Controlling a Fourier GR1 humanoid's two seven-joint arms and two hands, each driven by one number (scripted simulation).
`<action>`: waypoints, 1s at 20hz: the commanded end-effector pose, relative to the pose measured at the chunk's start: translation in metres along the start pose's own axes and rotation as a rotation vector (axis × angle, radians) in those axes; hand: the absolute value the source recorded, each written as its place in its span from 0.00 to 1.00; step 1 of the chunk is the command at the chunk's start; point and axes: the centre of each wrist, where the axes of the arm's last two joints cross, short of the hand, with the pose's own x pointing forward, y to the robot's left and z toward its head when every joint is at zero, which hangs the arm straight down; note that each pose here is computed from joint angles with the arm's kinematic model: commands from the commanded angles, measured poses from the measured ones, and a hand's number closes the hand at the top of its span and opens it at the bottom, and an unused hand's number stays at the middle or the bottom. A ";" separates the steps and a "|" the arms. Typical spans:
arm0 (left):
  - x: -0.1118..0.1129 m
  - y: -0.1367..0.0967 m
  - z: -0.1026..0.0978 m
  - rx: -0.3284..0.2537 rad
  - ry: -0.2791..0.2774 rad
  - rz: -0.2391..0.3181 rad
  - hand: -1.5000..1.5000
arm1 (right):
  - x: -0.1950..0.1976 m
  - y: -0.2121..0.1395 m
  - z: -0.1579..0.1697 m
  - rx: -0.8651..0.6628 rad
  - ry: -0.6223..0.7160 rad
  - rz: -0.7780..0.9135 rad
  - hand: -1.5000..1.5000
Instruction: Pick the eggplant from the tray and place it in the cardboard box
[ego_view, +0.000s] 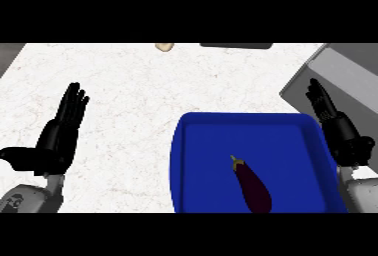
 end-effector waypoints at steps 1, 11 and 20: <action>0.007 0.002 -0.002 -0.034 -0.032 -0.002 0.50 | 0.020 -0.014 -0.013 0.055 -0.058 -0.006 0.00; 0.022 0.002 -0.013 -0.354 -0.108 -0.266 0.50 | 0.064 -0.100 -0.041 0.364 -0.219 0.027 0.00; 0.009 -0.004 -0.024 -0.344 -0.105 -0.272 0.50 | 0.075 -0.091 -0.043 0.635 -0.410 0.337 0.00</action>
